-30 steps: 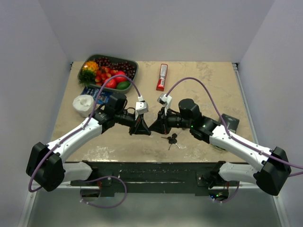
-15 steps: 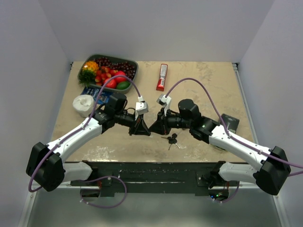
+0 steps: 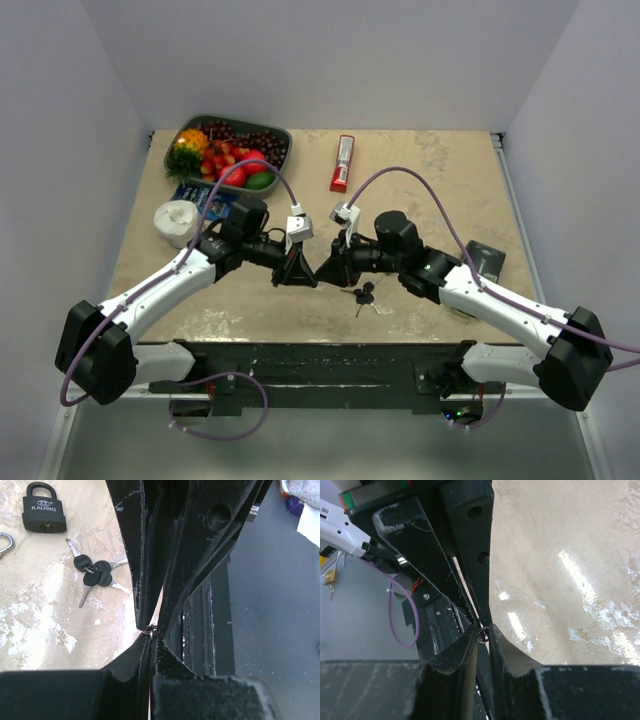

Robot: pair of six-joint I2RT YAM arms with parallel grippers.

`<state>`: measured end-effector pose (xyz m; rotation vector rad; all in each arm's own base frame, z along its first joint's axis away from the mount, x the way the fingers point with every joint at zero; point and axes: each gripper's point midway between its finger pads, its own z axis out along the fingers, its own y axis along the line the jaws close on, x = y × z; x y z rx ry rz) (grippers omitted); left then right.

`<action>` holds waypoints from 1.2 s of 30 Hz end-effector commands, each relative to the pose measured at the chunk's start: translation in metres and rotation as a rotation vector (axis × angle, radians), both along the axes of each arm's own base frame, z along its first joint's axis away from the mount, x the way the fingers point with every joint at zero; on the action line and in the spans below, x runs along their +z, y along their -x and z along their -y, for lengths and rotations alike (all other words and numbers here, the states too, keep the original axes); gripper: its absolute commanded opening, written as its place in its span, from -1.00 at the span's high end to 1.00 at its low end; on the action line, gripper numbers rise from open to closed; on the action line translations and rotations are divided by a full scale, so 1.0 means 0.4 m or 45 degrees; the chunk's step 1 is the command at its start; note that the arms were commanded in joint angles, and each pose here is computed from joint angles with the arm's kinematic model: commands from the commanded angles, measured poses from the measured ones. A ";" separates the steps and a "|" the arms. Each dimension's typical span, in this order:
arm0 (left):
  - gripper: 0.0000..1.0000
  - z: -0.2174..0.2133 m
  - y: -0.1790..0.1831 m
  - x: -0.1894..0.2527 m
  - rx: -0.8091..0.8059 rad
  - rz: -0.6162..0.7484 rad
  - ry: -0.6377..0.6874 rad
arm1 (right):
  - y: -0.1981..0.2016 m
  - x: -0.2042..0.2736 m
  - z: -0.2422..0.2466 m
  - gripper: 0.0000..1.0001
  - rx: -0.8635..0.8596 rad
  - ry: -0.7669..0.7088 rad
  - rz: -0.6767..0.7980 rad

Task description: Unlock with the key

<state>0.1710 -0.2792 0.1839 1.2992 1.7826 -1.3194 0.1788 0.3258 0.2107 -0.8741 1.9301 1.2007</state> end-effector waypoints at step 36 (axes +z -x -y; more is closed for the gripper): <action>1.00 0.018 -0.003 0.070 -0.071 0.111 0.107 | -0.001 0.040 -0.002 1.00 -0.022 -0.119 0.093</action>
